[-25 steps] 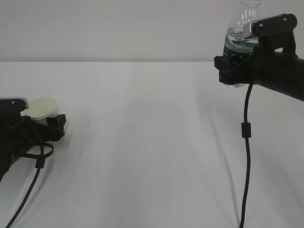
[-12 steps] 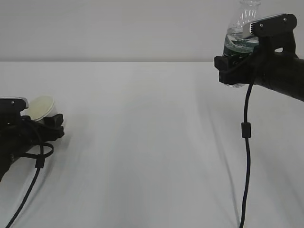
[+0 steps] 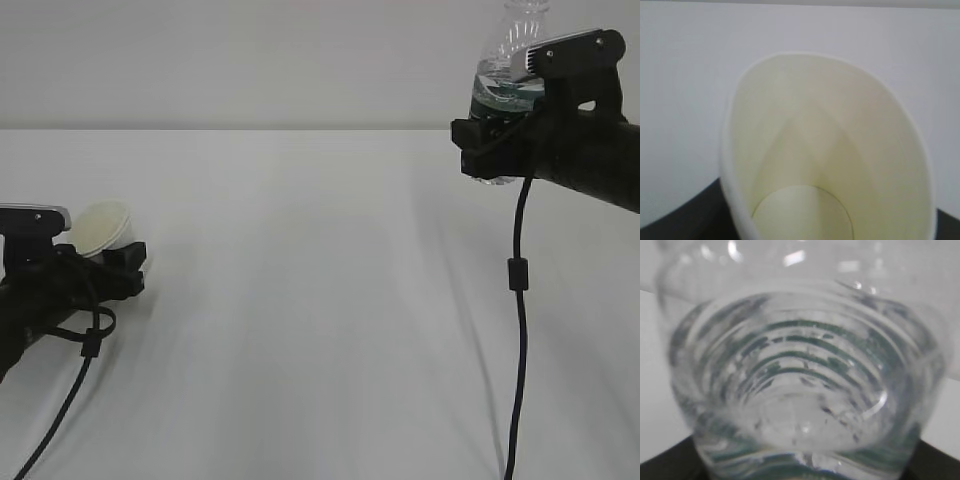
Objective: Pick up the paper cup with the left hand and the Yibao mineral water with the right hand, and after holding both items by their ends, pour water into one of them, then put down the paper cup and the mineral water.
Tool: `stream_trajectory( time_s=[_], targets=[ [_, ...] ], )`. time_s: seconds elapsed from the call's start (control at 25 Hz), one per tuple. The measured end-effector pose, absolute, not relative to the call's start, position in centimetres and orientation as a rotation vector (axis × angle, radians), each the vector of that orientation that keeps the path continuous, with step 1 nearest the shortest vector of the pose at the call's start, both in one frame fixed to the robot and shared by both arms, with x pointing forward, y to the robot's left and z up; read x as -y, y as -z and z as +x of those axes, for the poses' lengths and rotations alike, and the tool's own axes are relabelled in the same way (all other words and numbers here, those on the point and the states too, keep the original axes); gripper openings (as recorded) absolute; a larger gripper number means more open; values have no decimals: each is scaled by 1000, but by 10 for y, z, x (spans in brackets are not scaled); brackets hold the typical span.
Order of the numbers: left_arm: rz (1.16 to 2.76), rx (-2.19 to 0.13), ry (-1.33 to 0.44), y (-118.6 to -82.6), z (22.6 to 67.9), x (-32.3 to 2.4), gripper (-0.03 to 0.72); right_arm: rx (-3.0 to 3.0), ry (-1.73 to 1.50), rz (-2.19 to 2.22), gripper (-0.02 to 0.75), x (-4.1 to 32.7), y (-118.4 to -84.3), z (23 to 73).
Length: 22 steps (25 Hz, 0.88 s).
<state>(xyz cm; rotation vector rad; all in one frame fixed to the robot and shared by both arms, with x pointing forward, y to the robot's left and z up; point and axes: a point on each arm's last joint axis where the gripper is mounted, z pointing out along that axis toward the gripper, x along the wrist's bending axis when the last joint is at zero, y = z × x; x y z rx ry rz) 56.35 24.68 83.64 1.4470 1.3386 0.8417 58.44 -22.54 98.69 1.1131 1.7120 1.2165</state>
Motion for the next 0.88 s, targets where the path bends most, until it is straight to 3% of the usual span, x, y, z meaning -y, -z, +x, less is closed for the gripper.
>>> stream_trajectory(
  time_s=[0.36, 0.88],
  targets=[
    [1538, -1203, -733, -839, 560, -233, 456, -1714, -1215, 1115, 462, 225, -987, 584],
    [1599, -1066, -659, -874, 558, -222, 454, -1719, -1211, 1112, 462, 225, -986, 584]
  ],
)
